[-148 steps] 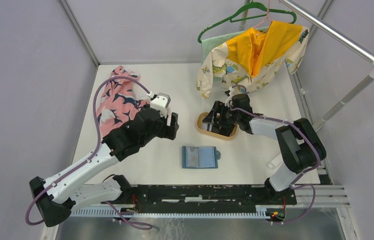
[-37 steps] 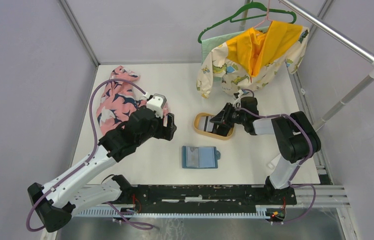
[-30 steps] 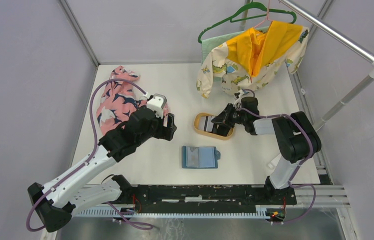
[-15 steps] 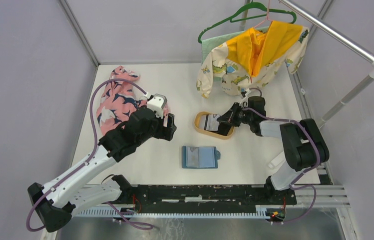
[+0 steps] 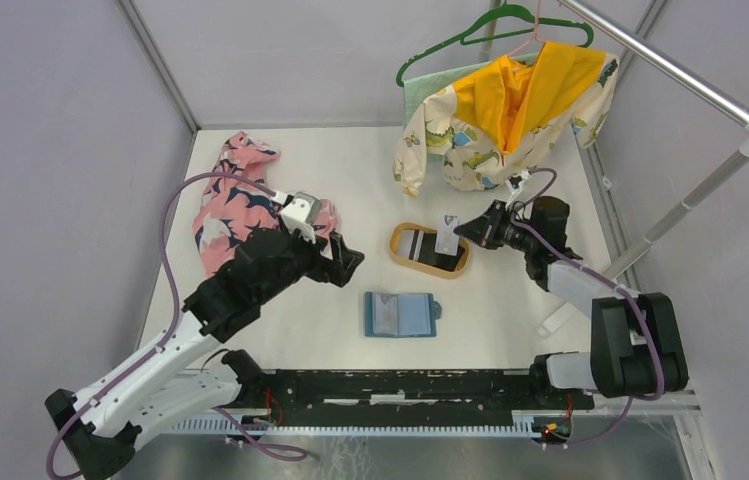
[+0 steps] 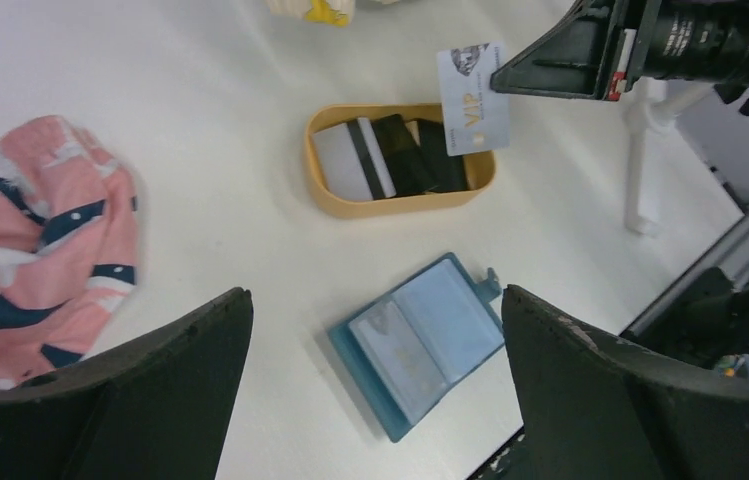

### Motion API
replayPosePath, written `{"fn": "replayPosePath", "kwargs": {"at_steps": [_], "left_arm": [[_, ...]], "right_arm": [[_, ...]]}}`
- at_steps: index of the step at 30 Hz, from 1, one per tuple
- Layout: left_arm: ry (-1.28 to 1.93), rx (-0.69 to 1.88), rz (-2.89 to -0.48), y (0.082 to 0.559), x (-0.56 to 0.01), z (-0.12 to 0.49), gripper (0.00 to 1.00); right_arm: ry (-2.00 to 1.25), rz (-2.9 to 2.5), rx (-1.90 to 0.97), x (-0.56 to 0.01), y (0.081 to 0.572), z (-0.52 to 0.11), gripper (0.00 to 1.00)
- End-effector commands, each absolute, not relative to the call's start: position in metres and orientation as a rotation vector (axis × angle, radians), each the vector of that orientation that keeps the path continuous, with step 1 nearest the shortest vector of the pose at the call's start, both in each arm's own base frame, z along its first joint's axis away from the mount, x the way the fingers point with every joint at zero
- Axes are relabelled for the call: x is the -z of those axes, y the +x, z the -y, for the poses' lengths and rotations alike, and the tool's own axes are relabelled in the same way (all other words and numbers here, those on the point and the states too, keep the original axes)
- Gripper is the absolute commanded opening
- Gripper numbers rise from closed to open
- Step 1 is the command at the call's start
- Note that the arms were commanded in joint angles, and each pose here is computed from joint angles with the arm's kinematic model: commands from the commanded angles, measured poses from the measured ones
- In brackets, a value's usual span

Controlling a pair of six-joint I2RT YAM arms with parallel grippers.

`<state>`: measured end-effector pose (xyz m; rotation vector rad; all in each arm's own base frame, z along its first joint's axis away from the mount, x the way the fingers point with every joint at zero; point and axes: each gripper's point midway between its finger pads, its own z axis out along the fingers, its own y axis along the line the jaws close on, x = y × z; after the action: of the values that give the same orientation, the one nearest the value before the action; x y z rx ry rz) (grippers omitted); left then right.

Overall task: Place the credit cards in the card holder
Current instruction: Pick up the credit card from the storage box, then insert the credit card into the card holder.

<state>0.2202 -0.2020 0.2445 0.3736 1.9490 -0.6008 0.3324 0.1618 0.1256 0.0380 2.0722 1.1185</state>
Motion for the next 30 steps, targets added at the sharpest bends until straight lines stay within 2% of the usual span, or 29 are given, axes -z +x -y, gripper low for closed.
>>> {"fn": "replayPosePath", "kwargs": {"at_steps": [1, 10, 16, 30], "left_arm": [[0.28, 0.928, -1.817, 0.209, -0.261, 0.235, 1.0], [0.297, 1.251, -1.671, 0.189, -0.23, 0.267, 0.99], [0.295, 1.292, -1.654, 0.192, -0.21, 0.277, 0.91], [0.354, 1.27, -1.664, 0.181, -0.185, 0.328, 0.84]], "right_arm": [[-0.382, -1.761, -1.193, -0.173, 0.299, -0.175, 0.0], [-0.668, -1.608, -1.317, -0.183, 0.253, -0.195, 0.0], [-0.844, -1.559, -1.431, -0.184, 0.225, -0.224, 0.0], [-0.964, -1.49, -1.493, -0.196, 0.201, -0.241, 0.0]]}}
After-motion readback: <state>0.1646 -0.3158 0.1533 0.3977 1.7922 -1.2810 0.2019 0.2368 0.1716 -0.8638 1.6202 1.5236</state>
